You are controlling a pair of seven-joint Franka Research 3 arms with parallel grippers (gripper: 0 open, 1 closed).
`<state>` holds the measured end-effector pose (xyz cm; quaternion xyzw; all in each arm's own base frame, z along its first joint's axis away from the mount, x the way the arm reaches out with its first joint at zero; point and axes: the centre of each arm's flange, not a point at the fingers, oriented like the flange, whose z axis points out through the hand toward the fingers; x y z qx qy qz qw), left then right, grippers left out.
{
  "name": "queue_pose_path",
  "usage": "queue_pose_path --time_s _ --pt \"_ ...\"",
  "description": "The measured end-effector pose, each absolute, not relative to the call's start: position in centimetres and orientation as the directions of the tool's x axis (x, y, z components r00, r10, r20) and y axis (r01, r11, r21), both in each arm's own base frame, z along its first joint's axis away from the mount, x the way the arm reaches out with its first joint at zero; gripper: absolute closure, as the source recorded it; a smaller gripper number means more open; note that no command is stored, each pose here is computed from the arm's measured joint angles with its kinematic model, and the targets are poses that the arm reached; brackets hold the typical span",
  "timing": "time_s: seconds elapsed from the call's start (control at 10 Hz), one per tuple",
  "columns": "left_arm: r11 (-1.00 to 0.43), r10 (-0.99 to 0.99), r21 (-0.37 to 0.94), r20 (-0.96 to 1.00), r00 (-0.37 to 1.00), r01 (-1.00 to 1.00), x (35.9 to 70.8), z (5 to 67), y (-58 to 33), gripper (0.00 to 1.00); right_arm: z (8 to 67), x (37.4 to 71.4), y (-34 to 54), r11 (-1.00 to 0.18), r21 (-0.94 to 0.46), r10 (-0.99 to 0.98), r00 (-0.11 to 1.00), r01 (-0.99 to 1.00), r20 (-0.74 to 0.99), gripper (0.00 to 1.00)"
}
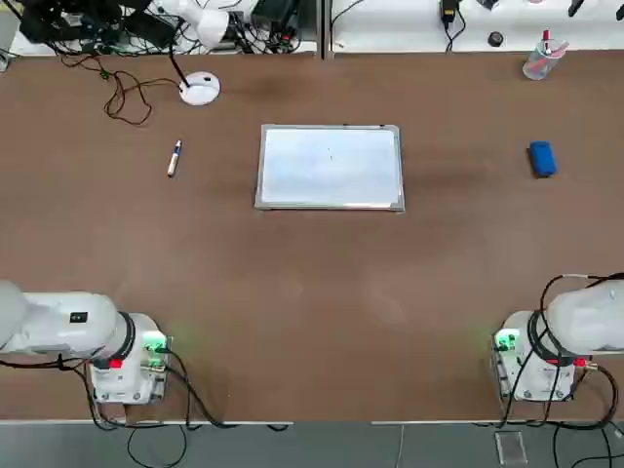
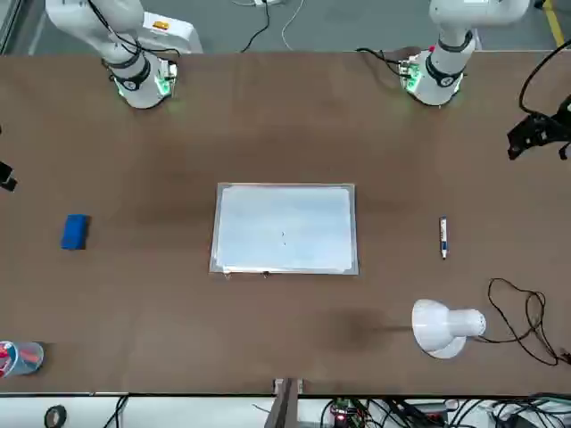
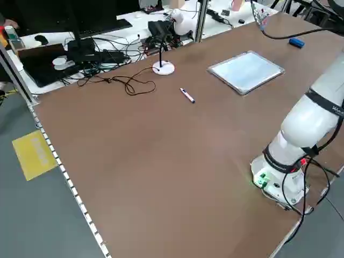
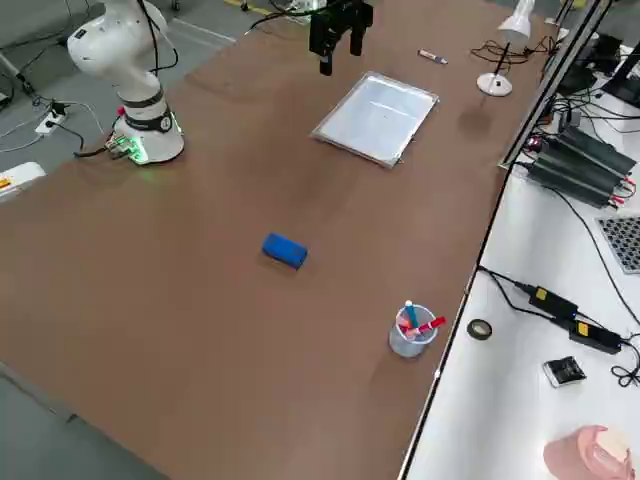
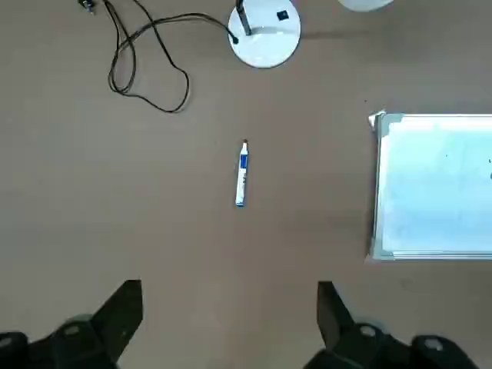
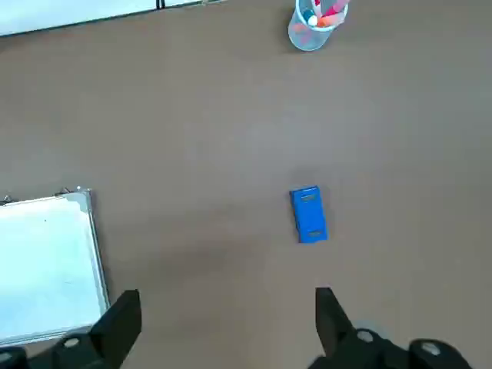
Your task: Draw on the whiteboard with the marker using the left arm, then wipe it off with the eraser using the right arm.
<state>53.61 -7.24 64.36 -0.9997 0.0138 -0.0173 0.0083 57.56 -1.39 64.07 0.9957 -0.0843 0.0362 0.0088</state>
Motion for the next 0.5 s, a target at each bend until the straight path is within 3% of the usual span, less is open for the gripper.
queue_pose_path --time_s 0.5 --pt "-0.999 -0.027 -0.021 0.017 0.999 -0.027 53.60 64.05 -7.14 0.00 64.08 57.57 -1.39 -0.986 0.011 -0.167 0.983 -0.168 0.074 0.00"
